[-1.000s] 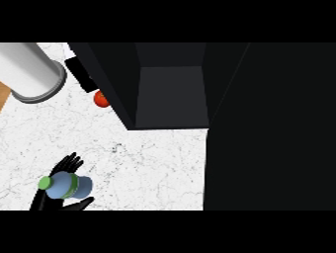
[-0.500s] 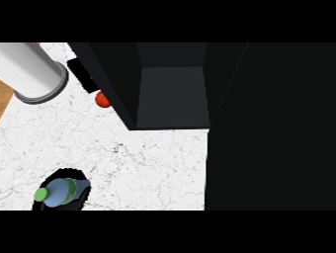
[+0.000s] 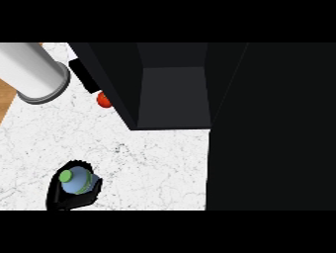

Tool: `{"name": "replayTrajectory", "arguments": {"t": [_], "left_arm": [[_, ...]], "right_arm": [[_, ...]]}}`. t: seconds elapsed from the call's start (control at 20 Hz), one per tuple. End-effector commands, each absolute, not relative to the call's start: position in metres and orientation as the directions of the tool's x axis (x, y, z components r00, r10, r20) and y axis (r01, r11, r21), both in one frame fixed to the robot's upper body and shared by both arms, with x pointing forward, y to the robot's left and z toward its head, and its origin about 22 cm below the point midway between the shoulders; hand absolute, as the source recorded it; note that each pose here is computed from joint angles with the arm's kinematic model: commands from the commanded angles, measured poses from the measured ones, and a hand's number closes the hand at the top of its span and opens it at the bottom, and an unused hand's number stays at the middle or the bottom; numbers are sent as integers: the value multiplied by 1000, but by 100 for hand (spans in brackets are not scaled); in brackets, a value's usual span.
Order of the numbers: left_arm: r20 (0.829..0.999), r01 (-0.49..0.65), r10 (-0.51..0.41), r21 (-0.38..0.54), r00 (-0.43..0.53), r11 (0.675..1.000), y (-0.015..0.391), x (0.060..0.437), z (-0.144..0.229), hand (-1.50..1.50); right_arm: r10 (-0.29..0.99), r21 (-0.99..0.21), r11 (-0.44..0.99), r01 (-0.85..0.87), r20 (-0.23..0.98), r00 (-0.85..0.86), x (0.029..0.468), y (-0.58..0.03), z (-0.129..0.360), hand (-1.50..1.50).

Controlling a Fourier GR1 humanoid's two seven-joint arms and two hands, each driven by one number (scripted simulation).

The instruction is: Pick up the bottled water, place it into the cabinet and close the cabinet

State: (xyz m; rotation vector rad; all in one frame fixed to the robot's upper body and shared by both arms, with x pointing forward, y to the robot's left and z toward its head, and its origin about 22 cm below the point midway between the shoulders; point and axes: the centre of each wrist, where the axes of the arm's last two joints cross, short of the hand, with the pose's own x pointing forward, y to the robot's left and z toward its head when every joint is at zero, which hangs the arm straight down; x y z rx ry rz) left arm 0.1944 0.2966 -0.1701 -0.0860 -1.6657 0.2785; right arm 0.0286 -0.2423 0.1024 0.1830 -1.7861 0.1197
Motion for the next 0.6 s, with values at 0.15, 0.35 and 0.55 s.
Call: {"name": "replayTrajectory", "arguments": {"t": [0.15,0.35,0.55], "left_arm": [[924,-7,346,-352,-160,936,237,219,-170,150],[915,25,384,-384,-120,923,217,244,-151,150],[920,73,376,-370,-113,926,188,259,-130,150]], "right_arm": [[-78,31,977,-209,973,-219,25,-244,122,-150],[-97,52,980,-191,968,-231,24,-245,117,-150],[-100,48,976,-212,965,-241,28,-243,124,-150]]}}
